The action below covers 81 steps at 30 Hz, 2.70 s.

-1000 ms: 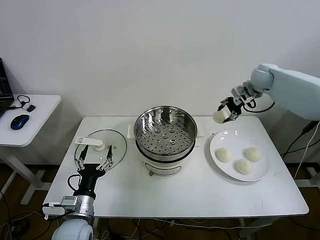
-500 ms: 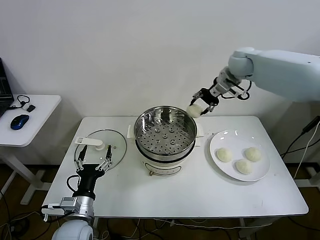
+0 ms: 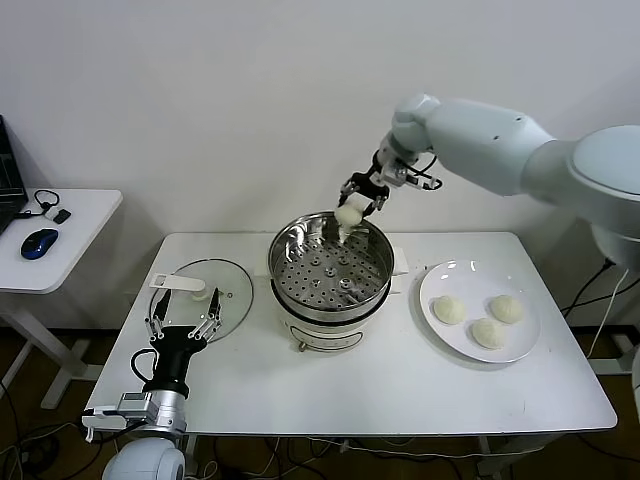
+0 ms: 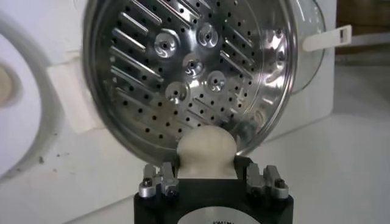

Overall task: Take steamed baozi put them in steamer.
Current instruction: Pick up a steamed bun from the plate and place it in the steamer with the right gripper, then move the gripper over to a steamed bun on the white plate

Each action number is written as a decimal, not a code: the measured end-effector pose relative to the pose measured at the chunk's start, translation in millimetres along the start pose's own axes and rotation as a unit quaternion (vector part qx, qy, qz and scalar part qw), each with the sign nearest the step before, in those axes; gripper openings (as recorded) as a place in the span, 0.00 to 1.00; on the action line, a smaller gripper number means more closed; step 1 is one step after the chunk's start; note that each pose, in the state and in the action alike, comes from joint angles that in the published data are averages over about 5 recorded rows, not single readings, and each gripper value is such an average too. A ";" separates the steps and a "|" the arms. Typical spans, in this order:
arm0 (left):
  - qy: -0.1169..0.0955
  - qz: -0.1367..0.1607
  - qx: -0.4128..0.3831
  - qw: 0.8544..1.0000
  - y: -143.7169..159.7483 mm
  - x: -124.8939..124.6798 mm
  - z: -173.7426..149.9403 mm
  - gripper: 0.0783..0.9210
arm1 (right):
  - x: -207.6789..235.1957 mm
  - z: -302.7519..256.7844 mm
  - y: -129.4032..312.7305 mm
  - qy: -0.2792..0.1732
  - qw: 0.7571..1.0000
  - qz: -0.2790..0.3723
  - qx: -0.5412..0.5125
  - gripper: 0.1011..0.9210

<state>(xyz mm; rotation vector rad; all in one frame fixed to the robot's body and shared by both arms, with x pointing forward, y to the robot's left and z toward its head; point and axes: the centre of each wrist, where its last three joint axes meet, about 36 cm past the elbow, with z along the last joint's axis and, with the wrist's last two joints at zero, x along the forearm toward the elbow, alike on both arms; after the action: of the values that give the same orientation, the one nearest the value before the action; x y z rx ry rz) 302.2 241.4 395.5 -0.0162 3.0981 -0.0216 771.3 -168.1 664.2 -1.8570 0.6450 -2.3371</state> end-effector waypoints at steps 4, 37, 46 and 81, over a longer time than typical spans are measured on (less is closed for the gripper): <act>-0.001 -0.003 0.001 1.000 2.4 0.0 -0.3 0.88 | -15.6 -4.0 -14.1 0.001 1.000 -0.001 0.015 0.62; -0.001 -0.012 0.002 1.000 9.1 -0.4 1.3 0.88 | -71.5 -21.8 -18.9 -0.033 0.999 -0.023 0.006 0.62; -0.001 -0.012 0.003 1.000 9.1 -1.6 1.6 0.88 | -74.5 -22.5 -16.5 -0.038 0.999 -0.029 0.000 0.71; -0.002 -0.007 0.001 1.000 6.5 3.0 -4.7 0.88 | 5.0 -37.2 26.0 -0.122 0.989 -0.015 -0.083 0.88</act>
<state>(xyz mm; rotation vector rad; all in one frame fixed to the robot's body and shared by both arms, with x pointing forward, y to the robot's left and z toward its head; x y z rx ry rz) 298.9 247.9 400.0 -0.0372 3.0940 -0.0243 729.9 -183.3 652.6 -2.1918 0.8044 -2.0809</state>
